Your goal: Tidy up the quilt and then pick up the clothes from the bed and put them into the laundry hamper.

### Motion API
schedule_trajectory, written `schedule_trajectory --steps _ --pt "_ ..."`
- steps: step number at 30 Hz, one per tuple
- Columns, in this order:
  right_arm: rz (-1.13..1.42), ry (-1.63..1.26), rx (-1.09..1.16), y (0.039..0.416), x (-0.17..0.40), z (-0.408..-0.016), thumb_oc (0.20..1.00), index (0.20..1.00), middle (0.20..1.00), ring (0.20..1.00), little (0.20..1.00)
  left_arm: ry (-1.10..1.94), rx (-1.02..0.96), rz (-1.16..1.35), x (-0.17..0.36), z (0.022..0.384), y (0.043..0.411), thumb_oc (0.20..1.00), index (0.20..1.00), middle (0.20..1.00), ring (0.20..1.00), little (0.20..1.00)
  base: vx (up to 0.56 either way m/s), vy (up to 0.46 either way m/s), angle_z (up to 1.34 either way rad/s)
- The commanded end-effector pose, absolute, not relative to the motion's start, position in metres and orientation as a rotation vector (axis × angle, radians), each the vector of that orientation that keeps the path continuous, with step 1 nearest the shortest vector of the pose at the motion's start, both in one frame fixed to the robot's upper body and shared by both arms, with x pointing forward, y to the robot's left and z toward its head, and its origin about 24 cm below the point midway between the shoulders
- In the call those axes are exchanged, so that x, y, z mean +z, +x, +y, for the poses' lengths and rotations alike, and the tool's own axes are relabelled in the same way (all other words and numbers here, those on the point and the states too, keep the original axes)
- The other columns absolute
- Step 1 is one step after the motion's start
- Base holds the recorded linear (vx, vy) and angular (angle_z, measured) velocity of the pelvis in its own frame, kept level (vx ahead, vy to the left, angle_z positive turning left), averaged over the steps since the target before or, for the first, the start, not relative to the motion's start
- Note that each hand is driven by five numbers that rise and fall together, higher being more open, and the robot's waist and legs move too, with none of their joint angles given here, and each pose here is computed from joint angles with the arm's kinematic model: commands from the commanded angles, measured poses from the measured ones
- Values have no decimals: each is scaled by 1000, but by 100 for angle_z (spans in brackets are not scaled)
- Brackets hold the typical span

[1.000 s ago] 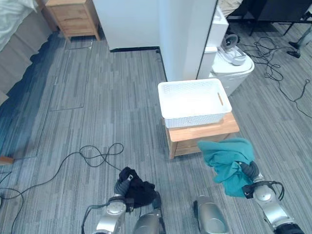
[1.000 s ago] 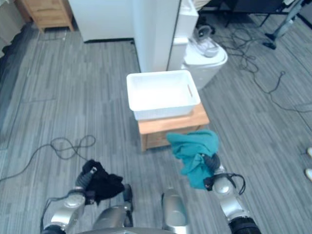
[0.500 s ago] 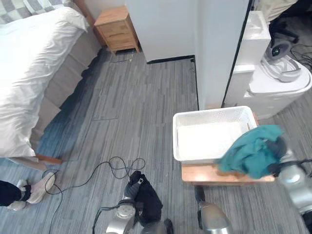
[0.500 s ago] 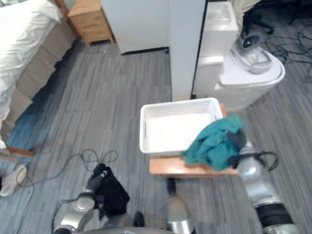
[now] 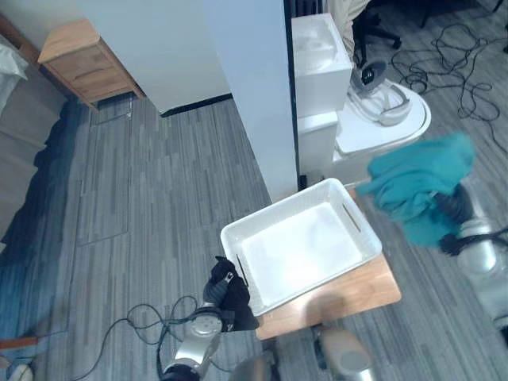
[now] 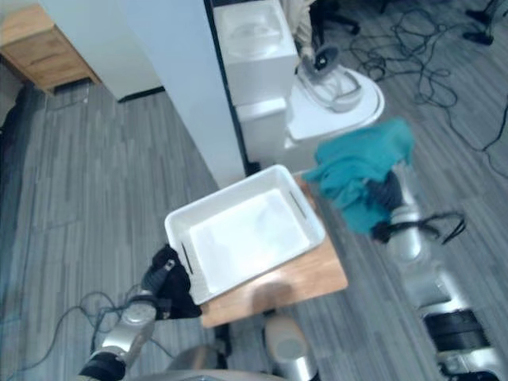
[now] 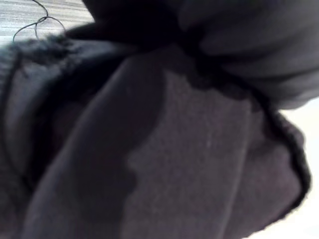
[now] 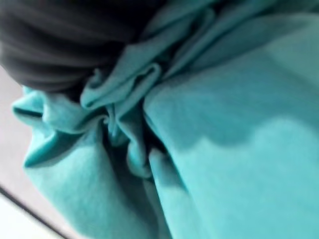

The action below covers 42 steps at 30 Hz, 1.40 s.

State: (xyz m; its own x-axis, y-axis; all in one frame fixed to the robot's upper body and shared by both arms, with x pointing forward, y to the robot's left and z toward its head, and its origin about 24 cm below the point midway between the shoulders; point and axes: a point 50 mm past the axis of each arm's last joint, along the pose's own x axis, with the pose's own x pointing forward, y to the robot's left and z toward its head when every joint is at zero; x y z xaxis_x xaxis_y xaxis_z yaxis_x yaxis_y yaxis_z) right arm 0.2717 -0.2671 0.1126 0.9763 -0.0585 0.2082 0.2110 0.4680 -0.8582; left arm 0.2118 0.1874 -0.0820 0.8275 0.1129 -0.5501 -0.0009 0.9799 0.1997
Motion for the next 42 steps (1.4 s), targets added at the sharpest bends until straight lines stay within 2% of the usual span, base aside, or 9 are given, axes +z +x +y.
schedule_trajectory --steps 1,9,18,23,27,28,34,36,42 --pt "-271 -1059 -156 281 126 -251 200 200 200 200 200 234 79 567 -79 200 204 200 200 200 200 200 -6 45 40" --pt "-329 -967 41 282 115 -201 200 200 200 200 200 237 90 580 -81 200 201 200 200 200 200 200 -5 36 13" --pt "-564 -859 189 293 152 -139 200 200 200 200 200 220 80 598 -85 193 198 200 200 200 200 200 -8 20 1" --pt "-501 -881 211 302 136 -131 200 200 200 200 200 208 93 608 -87 193 197 200 200 200 200 200 -7 -2 2" --pt "-355 -967 135 313 107 -151 200 200 200 200 200 201 132 537 -75 198 204 200 200 200 200 200 -17 -12 5" --pt "-335 -990 105 315 104 -157 1000 1000 1000 1000 1000 202 143 505 -69 199 208 200 200 200 200 200 -13 -13 7" --pt "-300 -1184 -66 322 97 -193 1000 1000 1000 1000 1000 267 166 290 -30 207 229 200 200 200 200 200 -18 8 10" --pt "-285 -1288 -127 318 94 -213 1000 1000 1000 1000 1000 327 144 105 6 208 244 200 200 200 200 200 -7 12 2" --pt "-201 -1367 -152 300 74 -237 1000 1000 1000 1000 1000 393 105 -112 51 203 263 200 200 200 200 200 3 4 -1"
